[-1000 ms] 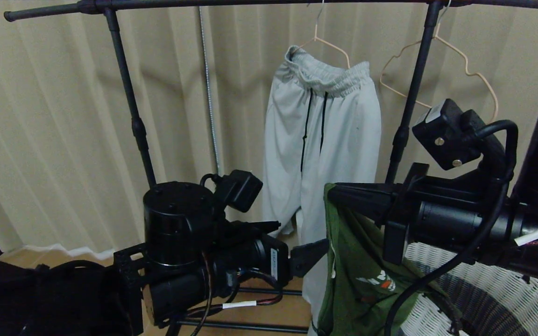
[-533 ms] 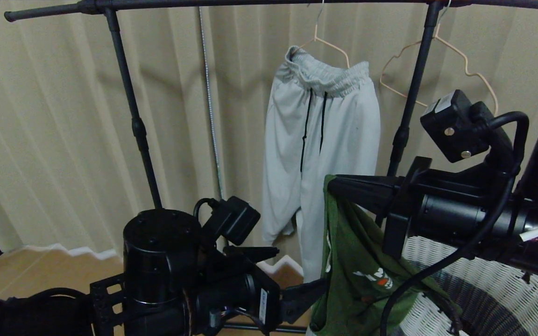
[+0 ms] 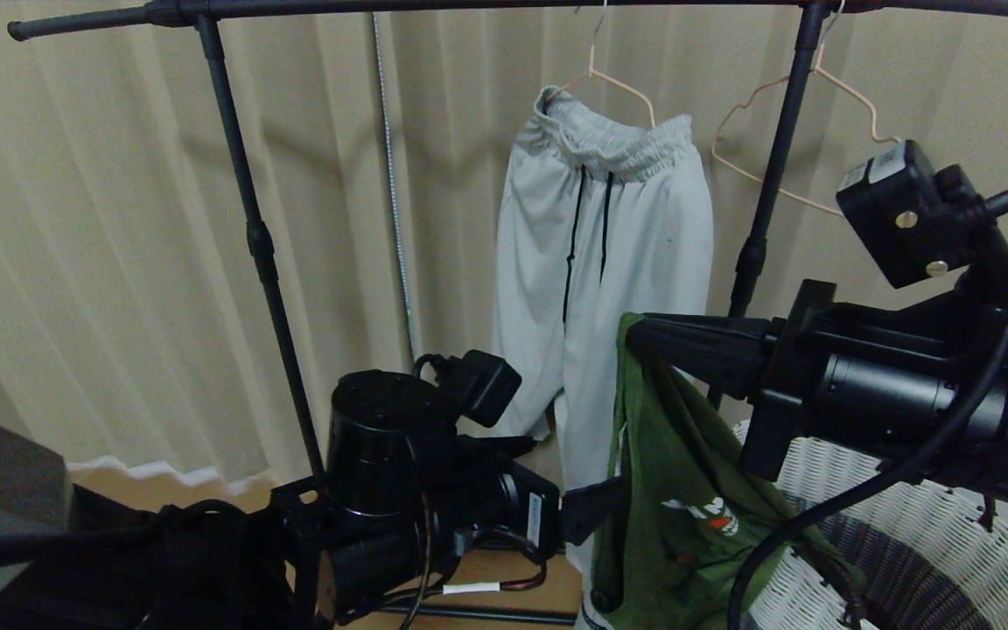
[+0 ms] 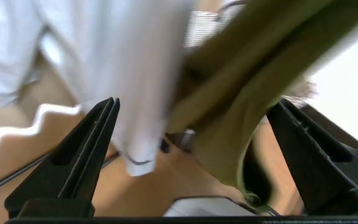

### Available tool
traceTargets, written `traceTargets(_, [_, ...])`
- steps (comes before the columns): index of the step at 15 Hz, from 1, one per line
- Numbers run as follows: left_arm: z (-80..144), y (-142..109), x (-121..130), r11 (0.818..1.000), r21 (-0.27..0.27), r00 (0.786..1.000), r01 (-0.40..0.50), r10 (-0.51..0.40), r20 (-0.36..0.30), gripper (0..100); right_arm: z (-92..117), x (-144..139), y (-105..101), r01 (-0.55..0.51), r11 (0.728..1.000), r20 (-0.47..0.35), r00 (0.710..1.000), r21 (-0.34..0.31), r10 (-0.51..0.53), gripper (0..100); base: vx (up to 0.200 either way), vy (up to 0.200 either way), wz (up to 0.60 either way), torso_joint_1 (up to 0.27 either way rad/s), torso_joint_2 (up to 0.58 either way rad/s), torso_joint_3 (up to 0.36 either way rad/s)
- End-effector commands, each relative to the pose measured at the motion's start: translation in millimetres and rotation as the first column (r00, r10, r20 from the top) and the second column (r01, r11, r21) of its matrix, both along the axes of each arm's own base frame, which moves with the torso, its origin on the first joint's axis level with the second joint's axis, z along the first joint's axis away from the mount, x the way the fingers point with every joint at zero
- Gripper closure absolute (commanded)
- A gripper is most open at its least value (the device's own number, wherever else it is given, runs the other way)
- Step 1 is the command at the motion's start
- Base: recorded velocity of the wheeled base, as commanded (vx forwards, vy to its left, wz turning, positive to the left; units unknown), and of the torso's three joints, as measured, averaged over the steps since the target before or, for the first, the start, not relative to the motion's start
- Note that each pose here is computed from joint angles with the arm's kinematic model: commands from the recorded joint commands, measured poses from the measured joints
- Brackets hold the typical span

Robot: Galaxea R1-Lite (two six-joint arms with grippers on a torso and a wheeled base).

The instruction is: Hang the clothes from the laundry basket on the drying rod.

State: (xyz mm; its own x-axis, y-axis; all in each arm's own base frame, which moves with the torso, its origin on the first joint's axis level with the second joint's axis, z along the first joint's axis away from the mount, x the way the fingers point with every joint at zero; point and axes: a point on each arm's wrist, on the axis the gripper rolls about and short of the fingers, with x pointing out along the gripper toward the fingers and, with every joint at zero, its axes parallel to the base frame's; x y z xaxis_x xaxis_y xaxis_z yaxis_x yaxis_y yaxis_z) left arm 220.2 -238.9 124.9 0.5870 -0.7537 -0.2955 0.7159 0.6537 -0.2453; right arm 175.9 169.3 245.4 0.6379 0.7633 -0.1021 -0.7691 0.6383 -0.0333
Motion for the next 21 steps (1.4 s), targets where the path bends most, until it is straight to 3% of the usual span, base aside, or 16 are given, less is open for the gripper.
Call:
traceTargets(1, [-18, -9, 11, 0.998, 0.043, 0.999, -0.037, 0.038, -0.023, 0, 6, -4, -3, -0.002, 1.000, 0.017, 1.000, 0.016, 0.002, 100, 0.000, 0.000, 0.00, 0.000, 0.00, 0.000])
traceTargets(3, [-25, -7, 10, 0.997, 0.070, 0.999, -0.037, 0.039, -0.036, 0, 9, -4, -3, -0.002, 1.000, 0.025, 1.000, 0.023, 0.002, 100, 0.000, 0.000, 0.00, 0.000, 0.00, 0.000])
traceTargets(6, [-41, 5, 0, 0.985, 0.167, 0.998, -0.037, 0.043, -0.037, 0, 16, -1, -4, 0.007, 0.999, 0.040, 0.999, 0.044, -0.009, 100, 0.000, 0.000, 0.00, 0.000, 0.00, 0.000])
traceTargets(10, [-47, 12, -5, 0.975, 0.206, 0.995, -0.086, 0.095, -0.030, 0, 16, 0, -5, 0.016, 0.999, 0.039, 0.999, 0.045, -0.018, 100, 0.000, 0.000, 0.00, 0.000, 0.00, 0.000])
traceTargets(11, [-46, 13, -6, 0.975, 0.205, 0.995, -0.087, 0.095, -0.029, 100, 17, 0, -5, 0.018, 0.999, 0.040, 0.999, 0.046, -0.019, 100, 0.000, 0.000, 0.00, 0.000, 0.00, 0.000])
traceTargets(14, [-42, 16, -9, 0.977, 0.197, 0.996, -0.087, 0.092, -0.017, 100, 22, 5, -4, 0.025, 0.998, 0.048, 0.998, 0.053, -0.027, 100, 0.000, 0.000, 0.00, 0.000, 0.00, 0.000])
traceTargets(16, [-29, 28, -22, 0.985, 0.150, 0.996, -0.086, 0.078, 0.053, 100, 20, 13, -3, 0.044, 0.998, 0.039, 0.998, 0.045, -0.045, 100, 0.000, 0.000, 0.00, 0.000, 0.00, 0.000])
traceTargets(18, [-19, 44, -32, 0.980, 0.182, 0.987, -0.081, 0.053, 0.154, 100, 20, 15, -4, 0.053, 0.998, 0.039, 0.998, 0.045, -0.055, 100, 0.000, 0.000, 0.00, 0.000, 0.00, 0.000])
traceTargets(20, [9, 65, -25, 0.977, 0.144, 0.968, -0.155, 0.122, 0.219, 100, 21, 16, -6, 0.065, 0.997, 0.038, 0.997, 0.046, -0.067, 100, 0.000, 0.000, 0.00, 0.000, 0.00, 0.000])
traceTargets(21, [35, 75, -21, 0.973, 0.118, 0.956, -0.199, 0.166, 0.242, 100, 19, 18, -10, 0.082, 0.996, 0.034, 0.996, 0.041, -0.084, 100, 0.000, 0.000, 0.00, 0.000, 0.00, 0.000])
